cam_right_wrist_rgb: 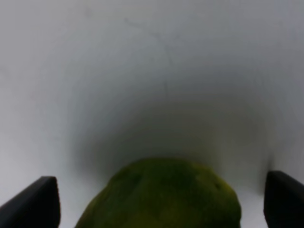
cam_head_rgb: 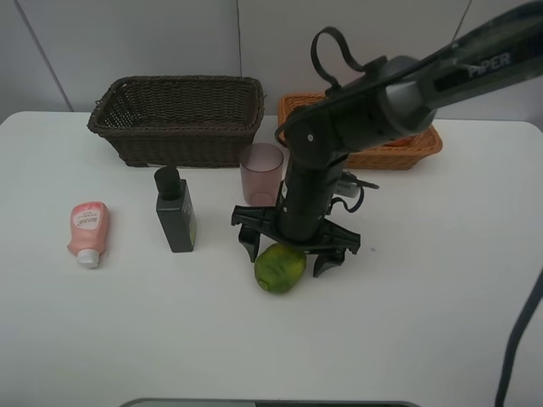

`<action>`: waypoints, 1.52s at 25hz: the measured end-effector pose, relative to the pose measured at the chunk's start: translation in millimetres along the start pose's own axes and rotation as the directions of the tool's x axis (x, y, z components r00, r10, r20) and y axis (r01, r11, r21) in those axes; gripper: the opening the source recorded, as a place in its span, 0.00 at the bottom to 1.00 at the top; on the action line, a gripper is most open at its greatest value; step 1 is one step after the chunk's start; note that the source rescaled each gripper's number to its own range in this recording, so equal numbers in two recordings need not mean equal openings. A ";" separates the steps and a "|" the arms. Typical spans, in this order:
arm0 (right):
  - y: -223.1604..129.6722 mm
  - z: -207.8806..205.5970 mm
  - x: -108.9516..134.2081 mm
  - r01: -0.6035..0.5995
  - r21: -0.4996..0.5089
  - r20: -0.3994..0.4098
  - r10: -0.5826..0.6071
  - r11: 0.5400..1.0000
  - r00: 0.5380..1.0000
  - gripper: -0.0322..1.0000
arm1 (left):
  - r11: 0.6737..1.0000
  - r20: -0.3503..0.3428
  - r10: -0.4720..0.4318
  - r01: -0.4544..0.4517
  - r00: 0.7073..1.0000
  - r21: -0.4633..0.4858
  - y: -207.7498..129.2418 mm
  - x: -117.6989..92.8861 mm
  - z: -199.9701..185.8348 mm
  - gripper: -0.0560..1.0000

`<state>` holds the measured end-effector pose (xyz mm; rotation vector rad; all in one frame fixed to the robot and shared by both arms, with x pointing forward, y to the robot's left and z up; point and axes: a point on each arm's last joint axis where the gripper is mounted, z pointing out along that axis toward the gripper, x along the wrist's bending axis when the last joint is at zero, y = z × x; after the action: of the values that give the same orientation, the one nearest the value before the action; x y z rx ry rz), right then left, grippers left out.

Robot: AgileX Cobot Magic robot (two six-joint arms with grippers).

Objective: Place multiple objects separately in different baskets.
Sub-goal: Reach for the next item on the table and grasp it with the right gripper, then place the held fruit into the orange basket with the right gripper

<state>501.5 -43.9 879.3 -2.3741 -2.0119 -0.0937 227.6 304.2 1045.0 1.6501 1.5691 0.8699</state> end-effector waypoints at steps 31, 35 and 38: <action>-1.2 -11.7 0.2 0.073 -0.008 -0.010 -0.073 0.997 0.997 0.17 | 1.000 0.000 0.000 0.000 1.000 0.000 0.0 0.0 0.0 1.00; 1.4 -27.1 -4.8 0.143 -0.013 -0.014 -0.143 0.990 0.990 0.17 | 1.000 0.000 0.000 0.000 1.000 0.000 0.0 0.0 0.0 1.00; 7.0 -36.0 -12.2 0.210 0.003 0.006 -0.210 0.978 0.978 0.17 | 1.000 0.000 0.000 0.000 1.000 0.000 0.0 0.0 0.0 1.00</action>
<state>505.4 -59.3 914.6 -2.1548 -2.2571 -0.0877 227.6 304.2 1045.0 1.6501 1.5691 0.8699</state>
